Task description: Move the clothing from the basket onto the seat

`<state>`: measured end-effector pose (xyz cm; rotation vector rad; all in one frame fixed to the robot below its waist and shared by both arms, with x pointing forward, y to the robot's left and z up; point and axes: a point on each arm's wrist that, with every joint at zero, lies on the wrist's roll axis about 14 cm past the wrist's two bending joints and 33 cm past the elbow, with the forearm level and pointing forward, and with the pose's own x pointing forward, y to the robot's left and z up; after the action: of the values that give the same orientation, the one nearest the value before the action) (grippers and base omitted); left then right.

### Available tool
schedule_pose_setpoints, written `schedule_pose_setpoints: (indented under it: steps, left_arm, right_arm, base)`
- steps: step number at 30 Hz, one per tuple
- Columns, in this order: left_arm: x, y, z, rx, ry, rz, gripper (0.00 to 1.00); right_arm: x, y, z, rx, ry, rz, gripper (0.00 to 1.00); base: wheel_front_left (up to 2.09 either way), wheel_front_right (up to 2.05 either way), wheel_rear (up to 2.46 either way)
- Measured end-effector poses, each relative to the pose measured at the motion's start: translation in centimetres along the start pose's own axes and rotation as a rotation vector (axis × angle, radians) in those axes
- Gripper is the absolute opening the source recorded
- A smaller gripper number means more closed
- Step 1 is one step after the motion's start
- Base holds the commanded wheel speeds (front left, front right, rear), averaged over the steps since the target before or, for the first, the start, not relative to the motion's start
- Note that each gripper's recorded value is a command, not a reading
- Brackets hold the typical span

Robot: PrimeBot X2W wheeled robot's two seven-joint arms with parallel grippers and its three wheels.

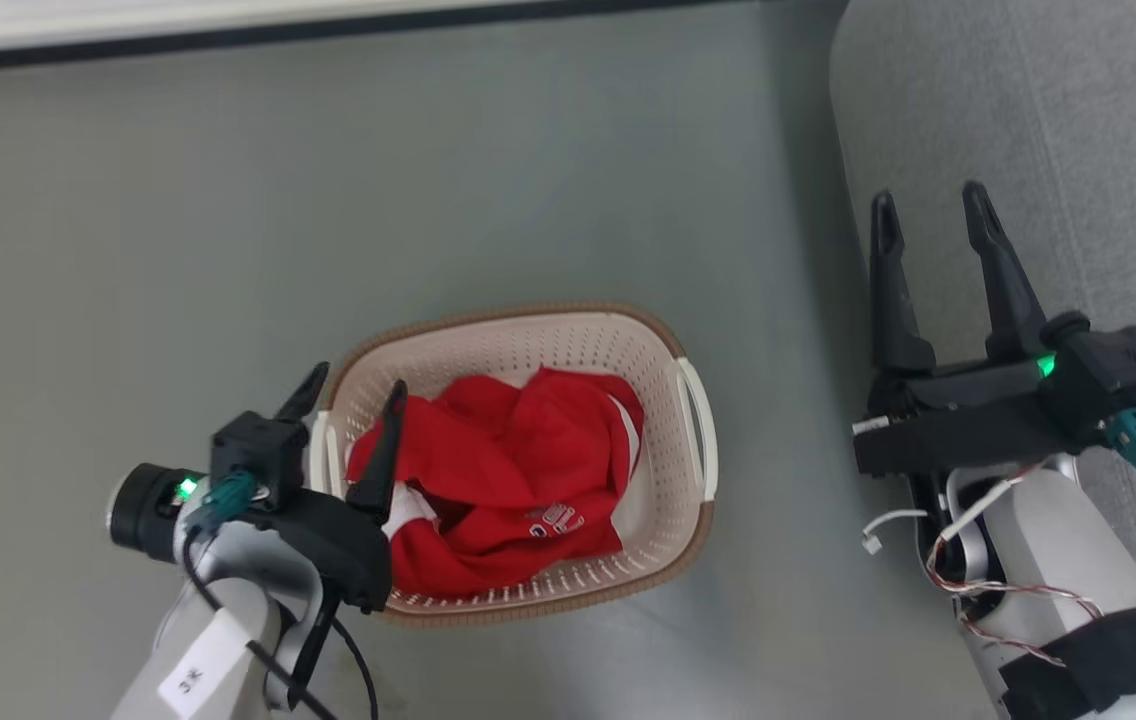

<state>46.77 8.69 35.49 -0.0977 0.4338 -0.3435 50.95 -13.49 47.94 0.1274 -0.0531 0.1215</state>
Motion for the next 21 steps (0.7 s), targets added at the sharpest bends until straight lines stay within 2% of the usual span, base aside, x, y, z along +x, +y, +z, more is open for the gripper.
schedule_pose_setpoints:
  steps: [15,21]
  left_arm:
    - [2.1,-5.0,-10.0,0.099,0.308,-0.218,1.00]
    - [2.6,-6.3,-12.4,0.163,0.391,-0.280,1.00]
  right_arm:
    - [0.9,-1.2,-4.1,-0.003,0.080,-0.032,1.00]
    - [0.7,-1.7,-5.4,-0.001,0.111,-0.049,1.00]
  base:
    - [0.00,0.00,0.00]
    - [0.00,0.00,0.00]
